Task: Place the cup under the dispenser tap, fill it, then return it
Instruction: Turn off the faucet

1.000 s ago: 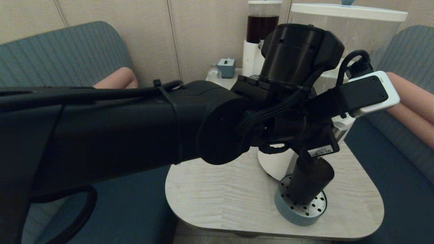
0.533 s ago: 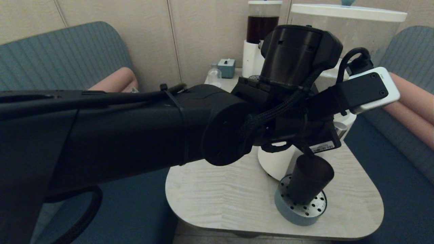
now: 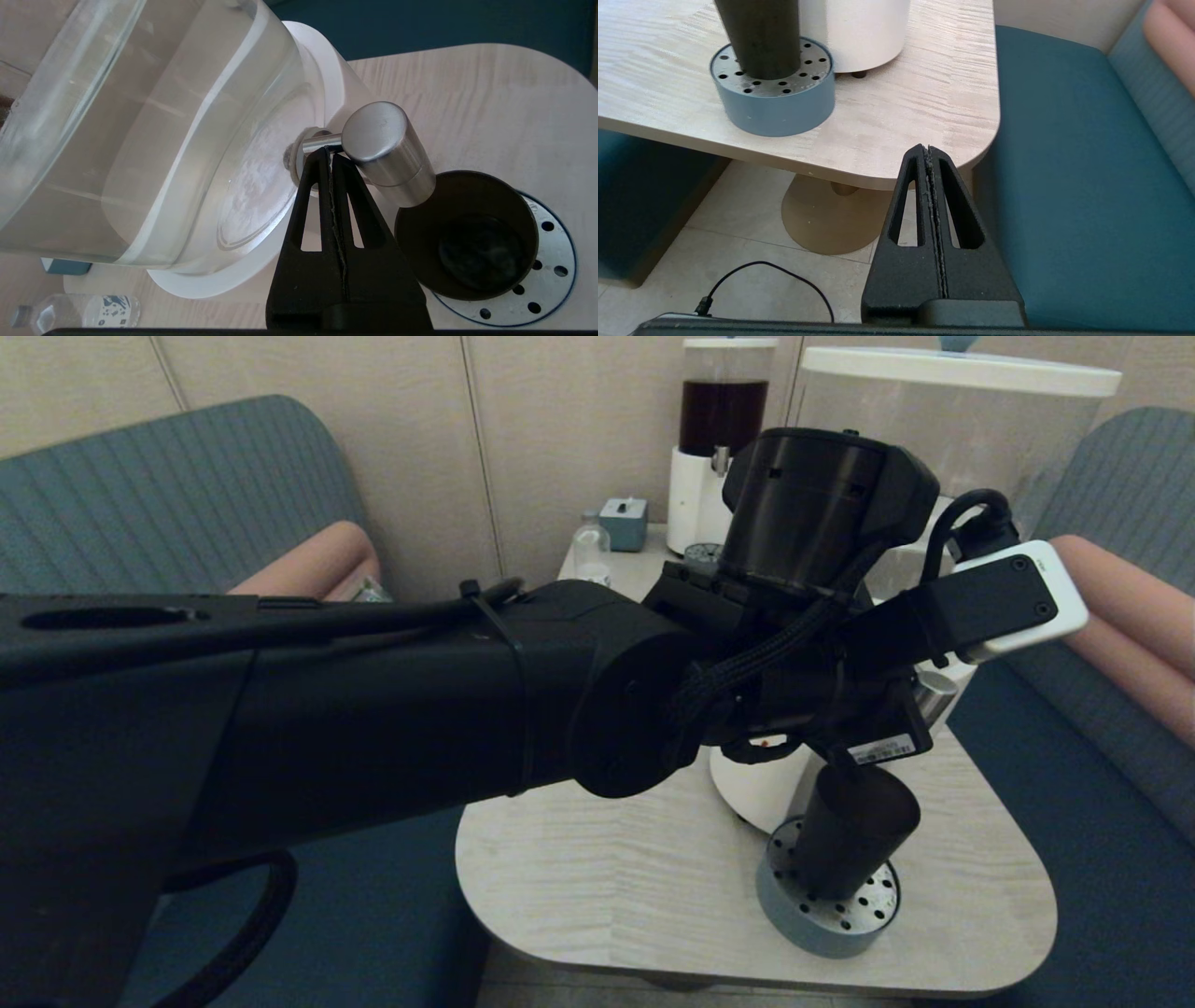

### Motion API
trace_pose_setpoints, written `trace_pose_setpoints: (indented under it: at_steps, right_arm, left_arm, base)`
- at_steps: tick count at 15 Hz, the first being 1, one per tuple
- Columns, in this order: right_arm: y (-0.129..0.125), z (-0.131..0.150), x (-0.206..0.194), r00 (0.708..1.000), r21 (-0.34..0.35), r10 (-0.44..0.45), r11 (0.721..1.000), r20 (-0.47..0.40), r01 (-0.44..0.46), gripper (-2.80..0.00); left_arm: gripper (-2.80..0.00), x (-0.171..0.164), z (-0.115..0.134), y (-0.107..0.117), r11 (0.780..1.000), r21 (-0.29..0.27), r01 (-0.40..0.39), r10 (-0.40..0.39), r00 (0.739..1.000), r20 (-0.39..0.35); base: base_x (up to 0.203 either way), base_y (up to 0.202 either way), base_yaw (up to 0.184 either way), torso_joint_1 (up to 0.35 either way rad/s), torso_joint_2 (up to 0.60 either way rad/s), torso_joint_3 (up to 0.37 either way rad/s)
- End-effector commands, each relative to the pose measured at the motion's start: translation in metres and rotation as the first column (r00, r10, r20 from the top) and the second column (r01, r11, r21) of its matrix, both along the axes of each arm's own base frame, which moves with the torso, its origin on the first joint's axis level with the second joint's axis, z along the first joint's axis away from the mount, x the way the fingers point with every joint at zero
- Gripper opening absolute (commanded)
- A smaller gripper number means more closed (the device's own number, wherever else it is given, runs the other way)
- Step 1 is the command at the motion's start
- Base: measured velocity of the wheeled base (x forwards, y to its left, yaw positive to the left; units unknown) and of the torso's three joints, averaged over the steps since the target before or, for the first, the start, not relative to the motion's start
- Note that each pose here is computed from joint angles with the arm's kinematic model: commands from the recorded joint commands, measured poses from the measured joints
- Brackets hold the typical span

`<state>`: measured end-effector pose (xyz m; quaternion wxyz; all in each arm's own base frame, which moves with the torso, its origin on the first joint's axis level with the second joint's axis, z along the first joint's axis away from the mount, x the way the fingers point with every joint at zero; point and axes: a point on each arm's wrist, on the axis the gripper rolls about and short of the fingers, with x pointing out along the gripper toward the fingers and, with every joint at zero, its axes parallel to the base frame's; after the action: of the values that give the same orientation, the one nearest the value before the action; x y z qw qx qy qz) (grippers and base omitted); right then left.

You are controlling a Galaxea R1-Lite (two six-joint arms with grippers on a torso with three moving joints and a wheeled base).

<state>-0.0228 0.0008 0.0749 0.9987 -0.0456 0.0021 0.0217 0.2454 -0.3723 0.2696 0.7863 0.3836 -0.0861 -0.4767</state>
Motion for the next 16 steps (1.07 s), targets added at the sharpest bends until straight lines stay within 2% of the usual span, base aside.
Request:
trace_pose_setpoints:
  at_steps: [1,11,16]
  right_arm:
    - [0.0000,-0.0005,0.0000,1.000,-0.001,0.001,1.000,0.000,-0.001,-2.80]
    - [0.0000,-0.0005,0.0000,1.000,-0.001,0.001,1.000,0.000,-0.001,-2.80]
    - [0.0000,-0.0005,0.0000,1.000,-0.001,0.001,1.000,0.000,-0.001,-2.80]
  left_arm:
    - [-2.80,0.0022,-0.0041,-0.0037,1.000,-0.005,0.004,-0.004,1.000,0.008]
    - [-2.80,0.0042,-0.0075,-0.0069,1.000,-0.010,0.010,-0.010,1.000,0.017]
    - [-2.80,0.0022,-0.0014,-0.0038,1.000,-0.021,0.008,-0.007,1.000,0.024]
  base:
    - [0.000,0.000,0.000,0.000,0.00,0.000]
    - [0.000,0.000,0.000,0.000,0.00,0.000]
    - [0.000,0.000,0.000,0.000,0.00,0.000]
